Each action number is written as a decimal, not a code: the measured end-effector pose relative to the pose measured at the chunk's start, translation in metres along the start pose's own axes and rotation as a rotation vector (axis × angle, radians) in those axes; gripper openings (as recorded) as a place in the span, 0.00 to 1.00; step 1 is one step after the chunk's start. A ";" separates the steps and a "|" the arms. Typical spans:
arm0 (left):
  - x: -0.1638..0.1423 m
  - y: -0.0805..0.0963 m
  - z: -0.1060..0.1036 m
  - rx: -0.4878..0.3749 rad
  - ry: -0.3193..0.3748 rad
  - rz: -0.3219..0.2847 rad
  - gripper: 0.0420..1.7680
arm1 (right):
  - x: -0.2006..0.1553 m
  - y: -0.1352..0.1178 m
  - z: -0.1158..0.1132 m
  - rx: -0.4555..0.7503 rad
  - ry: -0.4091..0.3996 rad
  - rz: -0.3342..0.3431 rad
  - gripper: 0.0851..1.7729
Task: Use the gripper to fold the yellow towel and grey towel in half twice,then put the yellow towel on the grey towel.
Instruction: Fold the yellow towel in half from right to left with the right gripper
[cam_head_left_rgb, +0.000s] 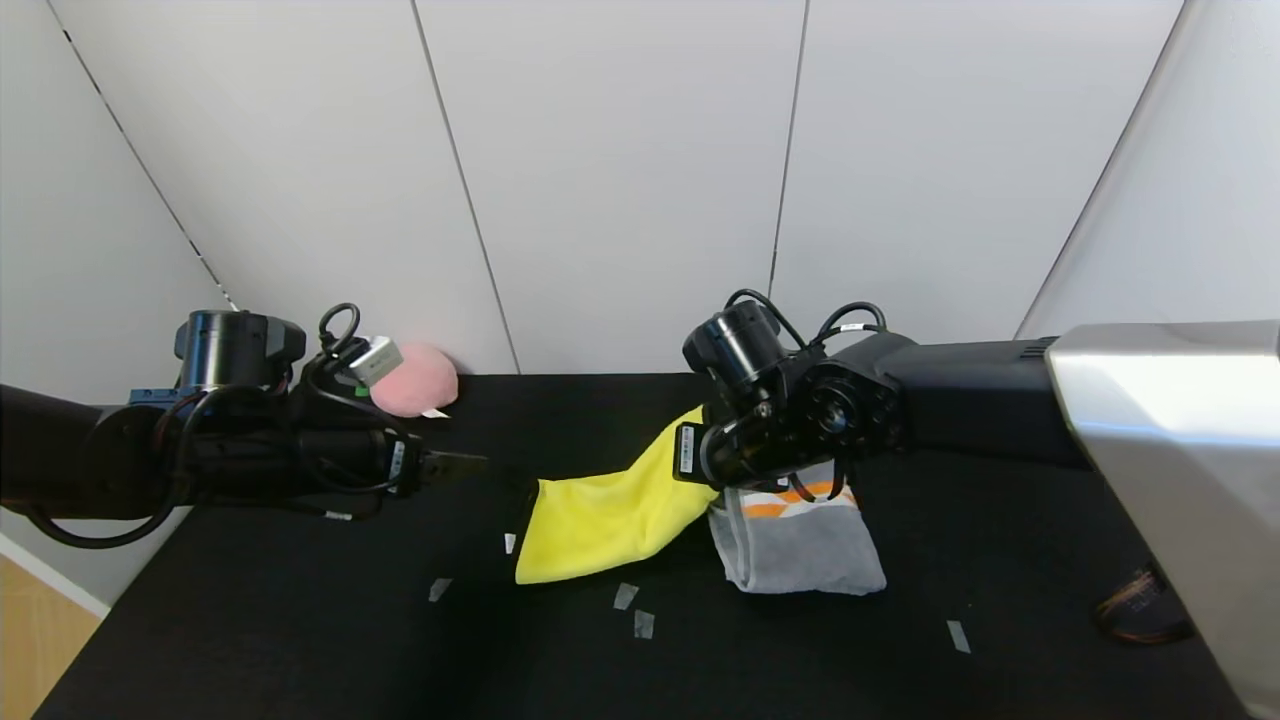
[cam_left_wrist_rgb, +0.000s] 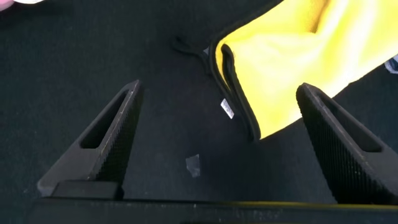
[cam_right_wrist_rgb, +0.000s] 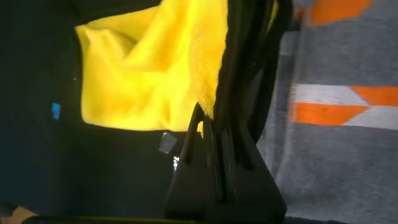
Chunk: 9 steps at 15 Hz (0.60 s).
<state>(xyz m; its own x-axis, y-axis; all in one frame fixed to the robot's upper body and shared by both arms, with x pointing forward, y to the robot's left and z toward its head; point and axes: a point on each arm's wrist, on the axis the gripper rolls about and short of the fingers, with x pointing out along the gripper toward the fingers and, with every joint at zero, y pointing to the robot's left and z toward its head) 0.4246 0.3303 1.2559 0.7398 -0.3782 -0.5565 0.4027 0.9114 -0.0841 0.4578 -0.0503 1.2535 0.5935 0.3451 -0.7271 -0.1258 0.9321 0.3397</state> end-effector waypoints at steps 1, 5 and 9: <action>0.000 0.000 0.000 0.000 -0.001 0.000 0.97 | 0.001 0.006 -0.002 -0.017 -0.003 0.013 0.03; -0.001 0.000 0.001 -0.036 -0.004 0.000 0.97 | 0.007 0.033 -0.020 -0.112 0.012 0.057 0.03; -0.001 -0.001 0.001 -0.364 -0.004 -0.001 0.97 | 0.013 0.054 -0.039 -0.189 0.017 0.100 0.03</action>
<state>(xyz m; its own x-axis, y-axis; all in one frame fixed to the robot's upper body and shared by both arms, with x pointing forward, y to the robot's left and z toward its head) 0.4239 0.3301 1.2576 0.7422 -0.3789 -0.5528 0.1854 0.9088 -0.3739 0.4277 0.0087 1.2392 0.5575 0.4370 -0.7059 -0.3314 0.8967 0.2934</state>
